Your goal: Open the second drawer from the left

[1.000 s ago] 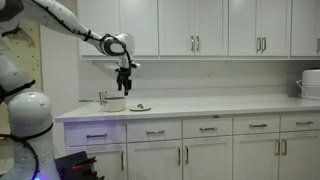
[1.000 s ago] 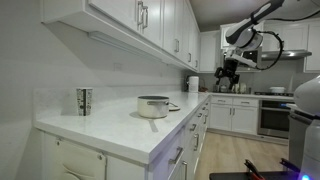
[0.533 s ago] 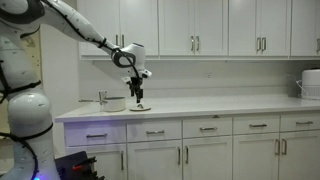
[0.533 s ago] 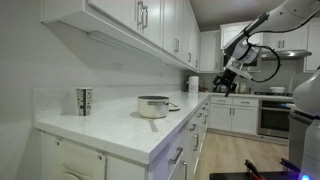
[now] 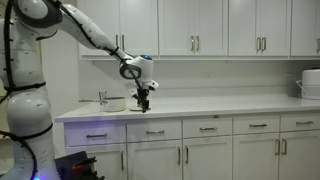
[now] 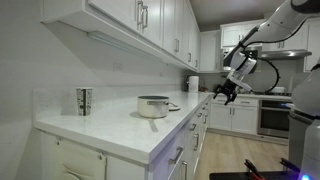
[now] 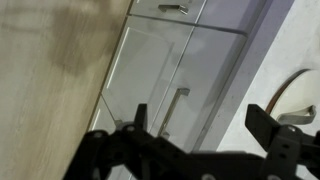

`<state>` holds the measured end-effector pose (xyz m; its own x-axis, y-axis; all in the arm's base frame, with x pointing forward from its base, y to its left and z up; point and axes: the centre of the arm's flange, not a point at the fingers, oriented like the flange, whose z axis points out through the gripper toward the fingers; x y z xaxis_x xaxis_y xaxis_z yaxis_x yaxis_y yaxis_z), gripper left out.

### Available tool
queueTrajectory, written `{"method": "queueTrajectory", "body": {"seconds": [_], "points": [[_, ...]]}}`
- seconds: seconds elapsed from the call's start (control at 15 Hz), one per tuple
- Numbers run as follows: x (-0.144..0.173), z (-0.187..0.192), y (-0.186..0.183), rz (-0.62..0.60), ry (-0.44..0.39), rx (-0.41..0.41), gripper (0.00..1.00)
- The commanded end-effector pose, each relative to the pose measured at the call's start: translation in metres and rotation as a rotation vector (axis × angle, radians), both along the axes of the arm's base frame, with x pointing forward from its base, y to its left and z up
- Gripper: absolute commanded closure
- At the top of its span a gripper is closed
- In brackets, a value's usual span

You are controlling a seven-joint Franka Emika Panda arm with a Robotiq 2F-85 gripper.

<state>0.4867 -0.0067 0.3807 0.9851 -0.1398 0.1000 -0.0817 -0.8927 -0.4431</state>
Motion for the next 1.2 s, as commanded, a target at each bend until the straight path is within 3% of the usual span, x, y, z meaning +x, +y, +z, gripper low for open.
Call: {"method": "queueTrajectory", "body": {"seconds": [0.0,0.6,1.13], "points": [[0.008,-0.017,-0.009,-0.028,-0.011,0.051,0.00],[0.018,-0.046,-0.014,-0.184,-0.017,0.203,0.00],[0.039,-0.095,-0.011,-0.276,0.021,0.223,0.00]]}}
